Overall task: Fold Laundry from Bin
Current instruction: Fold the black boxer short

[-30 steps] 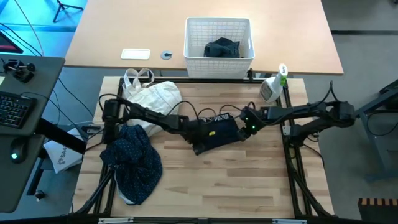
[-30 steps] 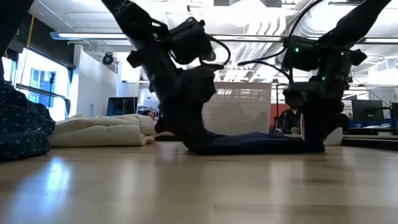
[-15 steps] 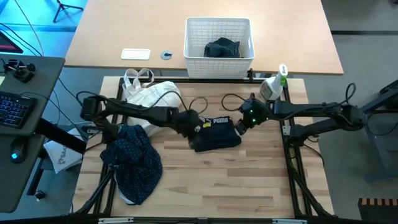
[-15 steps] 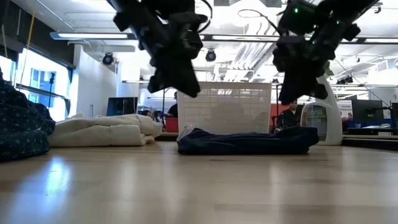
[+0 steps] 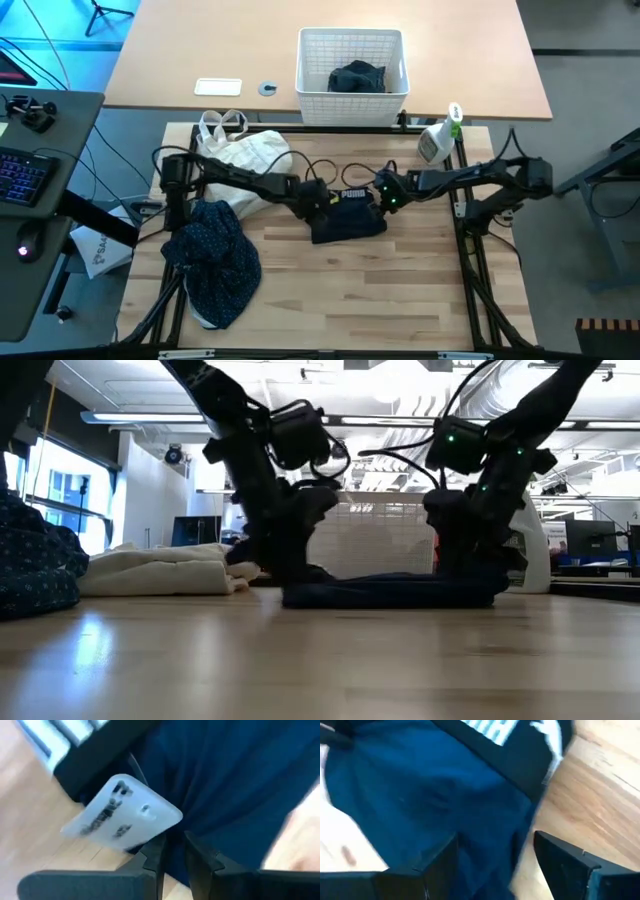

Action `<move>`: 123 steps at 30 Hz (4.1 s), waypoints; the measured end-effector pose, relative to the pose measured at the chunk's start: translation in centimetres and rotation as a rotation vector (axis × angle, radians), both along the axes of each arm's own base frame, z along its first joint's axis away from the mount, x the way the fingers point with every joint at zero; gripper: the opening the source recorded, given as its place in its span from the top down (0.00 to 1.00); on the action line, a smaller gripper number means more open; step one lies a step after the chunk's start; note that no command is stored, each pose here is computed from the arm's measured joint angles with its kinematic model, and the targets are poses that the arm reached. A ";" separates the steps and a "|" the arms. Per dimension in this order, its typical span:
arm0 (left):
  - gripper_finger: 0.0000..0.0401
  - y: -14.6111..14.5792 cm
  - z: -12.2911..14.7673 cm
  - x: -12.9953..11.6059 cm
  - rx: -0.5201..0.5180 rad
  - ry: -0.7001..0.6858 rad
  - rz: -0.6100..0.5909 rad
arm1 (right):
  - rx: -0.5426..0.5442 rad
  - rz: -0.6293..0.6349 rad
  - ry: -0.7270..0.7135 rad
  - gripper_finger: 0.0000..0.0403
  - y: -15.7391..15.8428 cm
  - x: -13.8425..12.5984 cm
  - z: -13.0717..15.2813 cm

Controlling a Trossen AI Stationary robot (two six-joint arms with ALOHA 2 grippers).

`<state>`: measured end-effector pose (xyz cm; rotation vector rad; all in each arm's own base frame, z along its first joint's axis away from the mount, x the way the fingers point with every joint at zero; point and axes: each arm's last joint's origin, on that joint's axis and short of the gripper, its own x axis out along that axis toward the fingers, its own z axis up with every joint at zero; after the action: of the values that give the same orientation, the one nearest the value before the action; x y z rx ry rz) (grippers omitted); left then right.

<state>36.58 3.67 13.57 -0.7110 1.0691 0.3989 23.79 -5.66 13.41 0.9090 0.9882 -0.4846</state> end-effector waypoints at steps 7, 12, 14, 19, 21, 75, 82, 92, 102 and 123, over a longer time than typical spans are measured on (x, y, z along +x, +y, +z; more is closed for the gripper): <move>0.87 -1.3 1.7 -1.1 -0.025 0.050 0.010 | -0.052 0.003 0.028 0.40 -0.2 -0.4 0.1; 0.87 -1.9 5.9 -1.7 -0.051 -0.100 0.054 | -0.091 0.001 -0.047 0.45 -0.5 -0.9 2.4; 0.87 -1.7 6.9 -1.5 -0.027 -0.175 0.077 | -0.089 0.001 -0.082 0.46 -0.4 -1.1 3.2; 0.87 0.6 5.6 -0.4 0.044 -0.208 0.105 | -0.017 0.079 -0.222 0.49 0.1 -0.7 4.4; 0.87 1.3 3.7 -0.3 0.063 -0.130 0.097 | -0.011 0.114 -0.283 0.50 0.5 -0.1 4.3; 0.87 -4.2 4.8 -0.9 0.078 -0.130 -0.101 | 0.099 0.217 -0.224 0.93 -0.5 2.2 -2.8; 0.84 -2.8 9.1 0.5 0.241 -0.325 -0.159 | 0.059 0.252 -0.280 0.97 -0.1 1.0 0.6; 0.49 2.4 8.4 3.6 0.308 -0.639 -0.288 | -0.010 0.400 -0.386 0.99 1.1 -0.6 4.3; 0.32 3.2 4.6 5.9 0.237 -0.806 -0.456 | 0.037 0.558 -0.382 0.99 4.7 -0.2 4.2; 0.32 1.1 10.3 1.9 0.167 -0.598 -0.331 | -0.127 0.496 0.489 0.99 -1.4 0.4 8.6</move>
<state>38.45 4.75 23.90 -0.4479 0.5597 -0.0193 24.21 -7.11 21.97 0.4059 1.5563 -0.3435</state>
